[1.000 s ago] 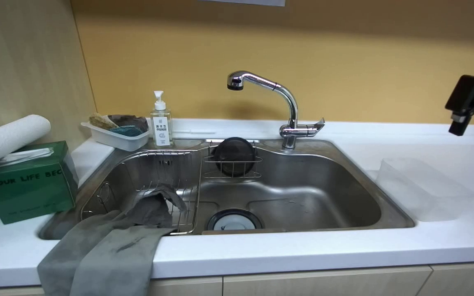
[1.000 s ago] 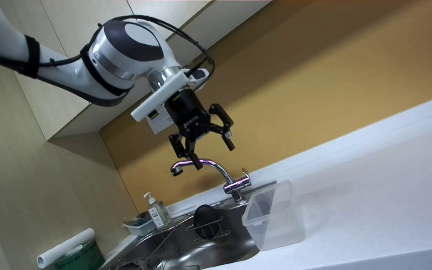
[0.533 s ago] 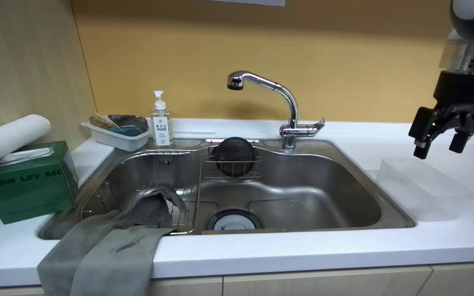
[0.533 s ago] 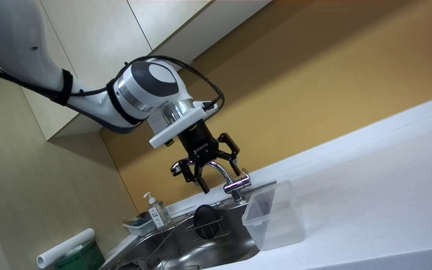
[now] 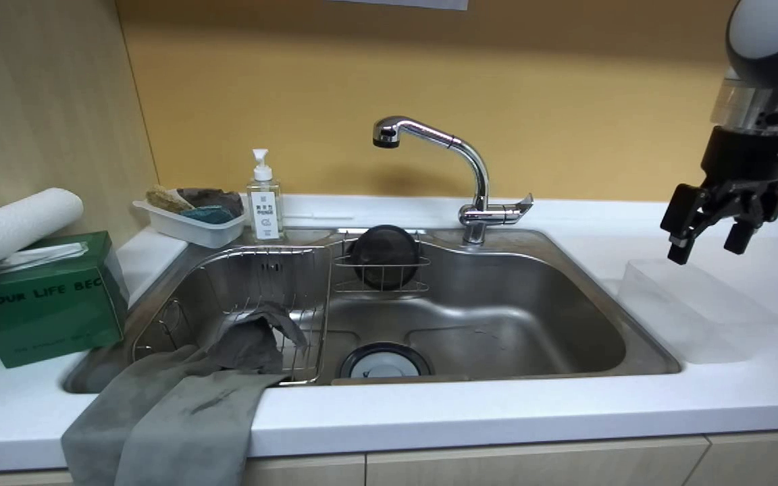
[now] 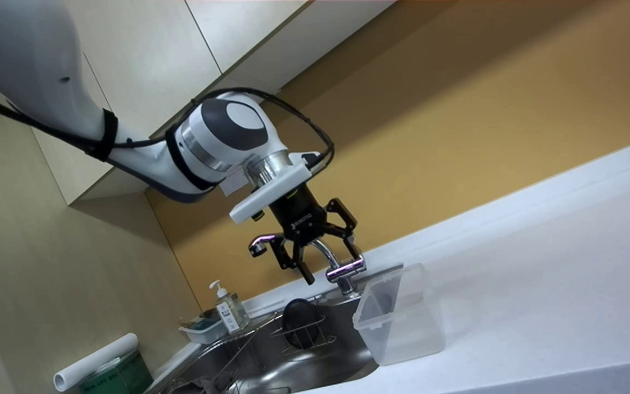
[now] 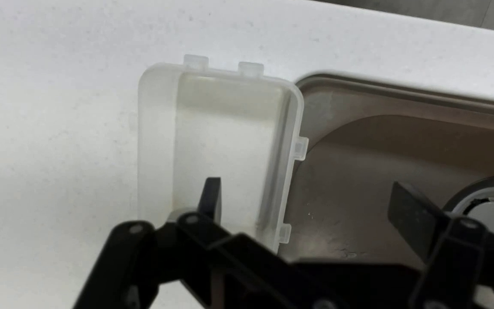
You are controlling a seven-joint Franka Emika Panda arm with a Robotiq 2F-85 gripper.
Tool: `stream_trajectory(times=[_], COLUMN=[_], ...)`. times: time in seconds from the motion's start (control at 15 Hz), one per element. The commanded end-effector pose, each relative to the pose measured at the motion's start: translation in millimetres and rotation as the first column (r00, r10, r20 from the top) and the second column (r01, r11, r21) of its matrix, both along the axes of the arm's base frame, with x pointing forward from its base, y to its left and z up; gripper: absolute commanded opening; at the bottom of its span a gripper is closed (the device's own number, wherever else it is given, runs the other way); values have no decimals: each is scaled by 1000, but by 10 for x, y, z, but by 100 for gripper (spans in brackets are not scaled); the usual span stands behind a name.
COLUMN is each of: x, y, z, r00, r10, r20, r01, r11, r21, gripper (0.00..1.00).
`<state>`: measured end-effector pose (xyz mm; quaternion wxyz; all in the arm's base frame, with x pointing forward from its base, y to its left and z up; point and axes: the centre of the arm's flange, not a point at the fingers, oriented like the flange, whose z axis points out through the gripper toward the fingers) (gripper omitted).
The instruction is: Put the bowl in the sink
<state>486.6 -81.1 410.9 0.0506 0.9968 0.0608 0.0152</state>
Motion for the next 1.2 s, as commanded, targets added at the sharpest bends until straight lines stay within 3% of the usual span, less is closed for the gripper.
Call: stream_trajectory(times=[0.0, 0.47, 0.53, 0.6, 1.13], x=[162, 303, 320, 337, 410], y=[-81, -151, -130, -112, 6], z=[-324, -769, -797, -812, -734], r00=[1000, 999, 999, 999, 998], r10=[-14, -30, -33, -31, -58], r20=[4, -25, -24, -21, 15], r01=[14, 30, 33, 32, 57], r11=[1000, 1000, 999, 999, 997], r21=[-10, 1, 6, 10, 57], gripper=[100, 100, 75, 74, 19])
